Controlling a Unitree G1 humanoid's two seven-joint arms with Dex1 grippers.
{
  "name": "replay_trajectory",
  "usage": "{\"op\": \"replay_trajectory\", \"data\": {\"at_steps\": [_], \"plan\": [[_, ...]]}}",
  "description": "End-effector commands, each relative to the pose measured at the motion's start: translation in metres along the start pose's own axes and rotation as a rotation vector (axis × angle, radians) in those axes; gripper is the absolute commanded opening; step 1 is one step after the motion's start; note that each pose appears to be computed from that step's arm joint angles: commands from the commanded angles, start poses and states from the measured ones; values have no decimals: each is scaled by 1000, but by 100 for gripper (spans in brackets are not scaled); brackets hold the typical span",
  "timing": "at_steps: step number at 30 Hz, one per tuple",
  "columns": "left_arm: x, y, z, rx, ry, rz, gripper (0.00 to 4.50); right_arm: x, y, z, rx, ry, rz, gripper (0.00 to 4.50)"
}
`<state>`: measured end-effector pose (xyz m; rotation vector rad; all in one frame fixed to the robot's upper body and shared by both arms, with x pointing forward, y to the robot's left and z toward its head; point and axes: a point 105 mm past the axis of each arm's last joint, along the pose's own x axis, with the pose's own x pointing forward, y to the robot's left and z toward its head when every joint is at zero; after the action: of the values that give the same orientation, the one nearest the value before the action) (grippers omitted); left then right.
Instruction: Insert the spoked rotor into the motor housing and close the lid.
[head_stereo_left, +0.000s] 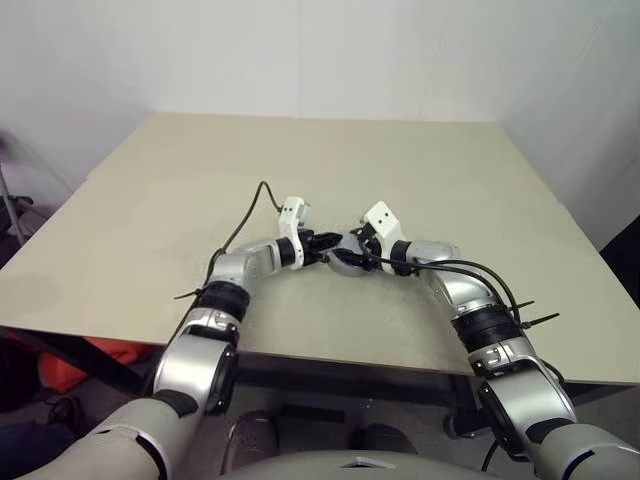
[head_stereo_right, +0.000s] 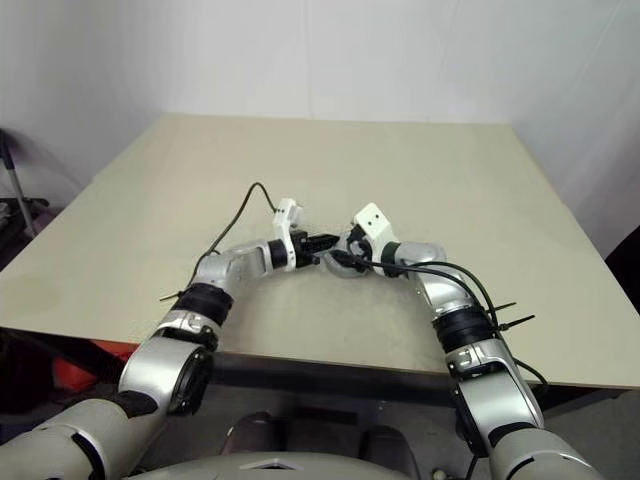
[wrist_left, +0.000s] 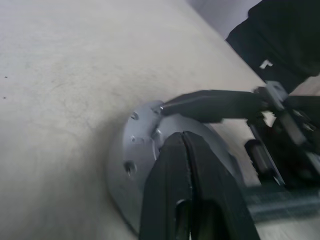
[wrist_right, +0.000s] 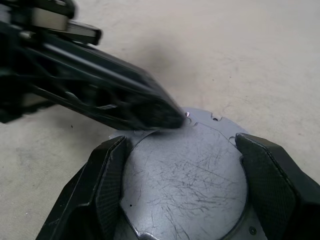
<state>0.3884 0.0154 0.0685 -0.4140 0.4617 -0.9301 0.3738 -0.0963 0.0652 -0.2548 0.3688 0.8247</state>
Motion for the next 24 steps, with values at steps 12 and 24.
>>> {"op": "replay_trajectory", "data": {"at_steps": [12,24], "plan": [[-5,-5,-17,58,102,-44,4,-8,-16,-21,62,82,-101,304],[-9,-4,-18,71,106,-33,0,-31,-25,34,-5,-94,-81,445]]}}
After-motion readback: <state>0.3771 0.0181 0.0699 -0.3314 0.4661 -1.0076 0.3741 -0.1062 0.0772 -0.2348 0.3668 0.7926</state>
